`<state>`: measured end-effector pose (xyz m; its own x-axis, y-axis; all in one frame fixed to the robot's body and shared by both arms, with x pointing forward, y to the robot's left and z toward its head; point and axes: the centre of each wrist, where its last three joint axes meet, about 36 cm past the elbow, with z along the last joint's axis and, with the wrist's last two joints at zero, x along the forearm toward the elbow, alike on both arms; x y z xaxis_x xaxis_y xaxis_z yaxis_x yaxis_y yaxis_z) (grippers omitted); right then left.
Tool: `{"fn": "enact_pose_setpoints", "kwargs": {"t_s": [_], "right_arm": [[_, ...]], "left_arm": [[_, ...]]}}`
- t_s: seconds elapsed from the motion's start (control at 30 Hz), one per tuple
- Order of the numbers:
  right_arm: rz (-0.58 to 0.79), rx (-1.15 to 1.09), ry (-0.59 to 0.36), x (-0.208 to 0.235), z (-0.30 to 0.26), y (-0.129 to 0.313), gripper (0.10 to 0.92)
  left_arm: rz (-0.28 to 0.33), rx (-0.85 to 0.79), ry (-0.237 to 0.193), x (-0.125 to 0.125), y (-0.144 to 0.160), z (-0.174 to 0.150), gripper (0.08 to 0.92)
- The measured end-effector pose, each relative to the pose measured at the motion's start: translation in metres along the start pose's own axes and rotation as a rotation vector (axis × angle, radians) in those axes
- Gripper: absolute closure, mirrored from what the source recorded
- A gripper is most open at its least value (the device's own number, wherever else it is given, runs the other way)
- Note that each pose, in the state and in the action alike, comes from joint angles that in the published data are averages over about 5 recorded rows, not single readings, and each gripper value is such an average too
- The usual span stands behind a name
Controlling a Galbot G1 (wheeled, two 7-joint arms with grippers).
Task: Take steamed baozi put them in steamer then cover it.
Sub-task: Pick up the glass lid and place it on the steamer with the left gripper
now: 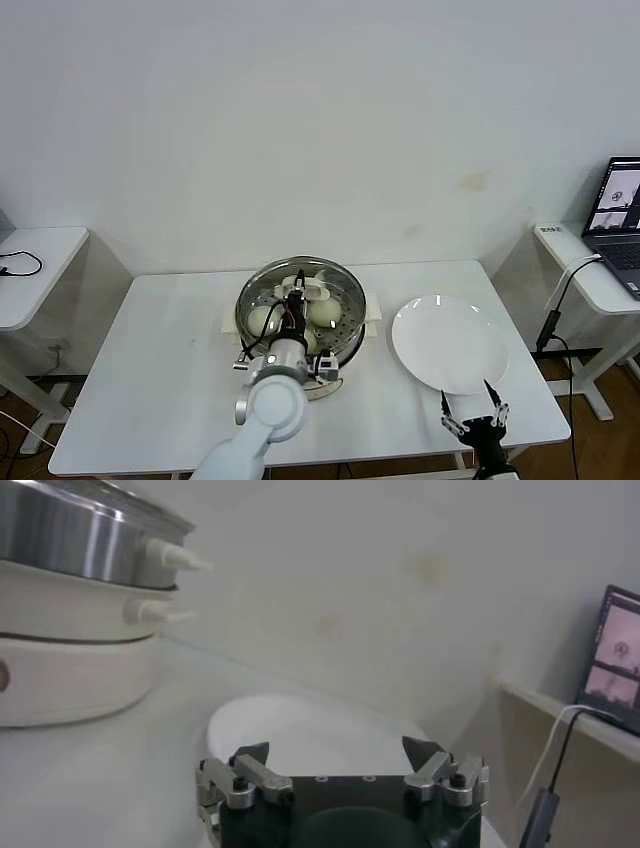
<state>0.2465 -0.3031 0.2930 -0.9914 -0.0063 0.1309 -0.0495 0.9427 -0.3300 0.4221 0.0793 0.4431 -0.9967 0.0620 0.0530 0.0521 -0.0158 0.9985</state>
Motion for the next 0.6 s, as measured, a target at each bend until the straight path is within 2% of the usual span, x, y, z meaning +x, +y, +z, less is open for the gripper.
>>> {"fn": "enact_pose_setpoints", "kwargs": {"t_s": [0.6], "right_arm": [[-0.010, 0.007, 0.005, 0.0015, 0.0032, 0.0012, 0.200]], "left_arm": [[0.014, 0.021, 0.017, -0.0032, -0.0043, -0.0001, 0.873]]}}
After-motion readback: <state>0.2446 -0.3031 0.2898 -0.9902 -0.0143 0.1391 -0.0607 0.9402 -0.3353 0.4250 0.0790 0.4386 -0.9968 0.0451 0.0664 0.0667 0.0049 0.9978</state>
